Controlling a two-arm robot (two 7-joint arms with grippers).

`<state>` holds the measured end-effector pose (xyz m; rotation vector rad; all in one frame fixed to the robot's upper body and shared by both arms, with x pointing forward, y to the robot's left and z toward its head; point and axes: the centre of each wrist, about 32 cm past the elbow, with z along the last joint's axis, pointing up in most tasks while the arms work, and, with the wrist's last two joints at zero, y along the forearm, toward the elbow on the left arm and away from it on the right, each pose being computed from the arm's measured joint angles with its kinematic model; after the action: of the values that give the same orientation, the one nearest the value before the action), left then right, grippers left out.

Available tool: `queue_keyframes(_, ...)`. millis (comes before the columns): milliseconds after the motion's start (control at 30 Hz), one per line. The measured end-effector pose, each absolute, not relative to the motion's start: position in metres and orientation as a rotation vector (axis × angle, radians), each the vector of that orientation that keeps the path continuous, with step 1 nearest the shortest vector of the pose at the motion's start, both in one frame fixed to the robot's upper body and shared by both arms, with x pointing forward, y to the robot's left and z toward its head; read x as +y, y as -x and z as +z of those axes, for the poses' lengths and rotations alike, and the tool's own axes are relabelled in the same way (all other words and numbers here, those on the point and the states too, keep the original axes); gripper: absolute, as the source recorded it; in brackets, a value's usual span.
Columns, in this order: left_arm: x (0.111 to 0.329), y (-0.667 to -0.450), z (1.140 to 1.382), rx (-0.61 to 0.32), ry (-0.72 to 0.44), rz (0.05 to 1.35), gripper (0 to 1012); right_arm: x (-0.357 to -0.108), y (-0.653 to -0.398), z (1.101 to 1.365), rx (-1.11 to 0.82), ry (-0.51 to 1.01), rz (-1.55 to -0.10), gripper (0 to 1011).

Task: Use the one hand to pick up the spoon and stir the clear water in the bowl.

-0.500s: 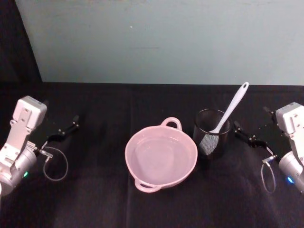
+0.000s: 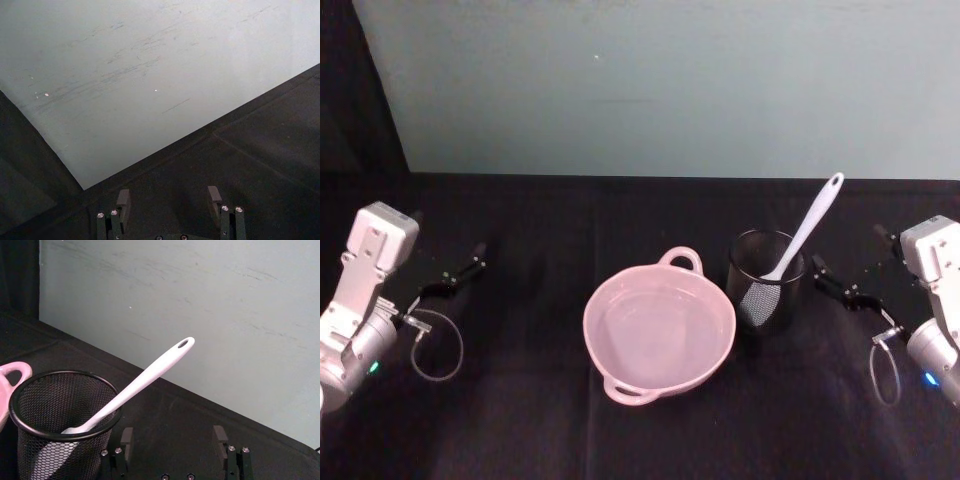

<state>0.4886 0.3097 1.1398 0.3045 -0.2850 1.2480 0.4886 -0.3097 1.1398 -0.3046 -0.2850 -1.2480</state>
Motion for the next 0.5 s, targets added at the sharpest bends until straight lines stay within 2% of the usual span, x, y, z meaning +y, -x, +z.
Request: queue_keyframes(500,0.3097,-0.4886,1.1398,-0.285,-0.304,1.248,1005,-0.3097,-0.4886,1.1398,-0.285,0.305,-1.248,1002)
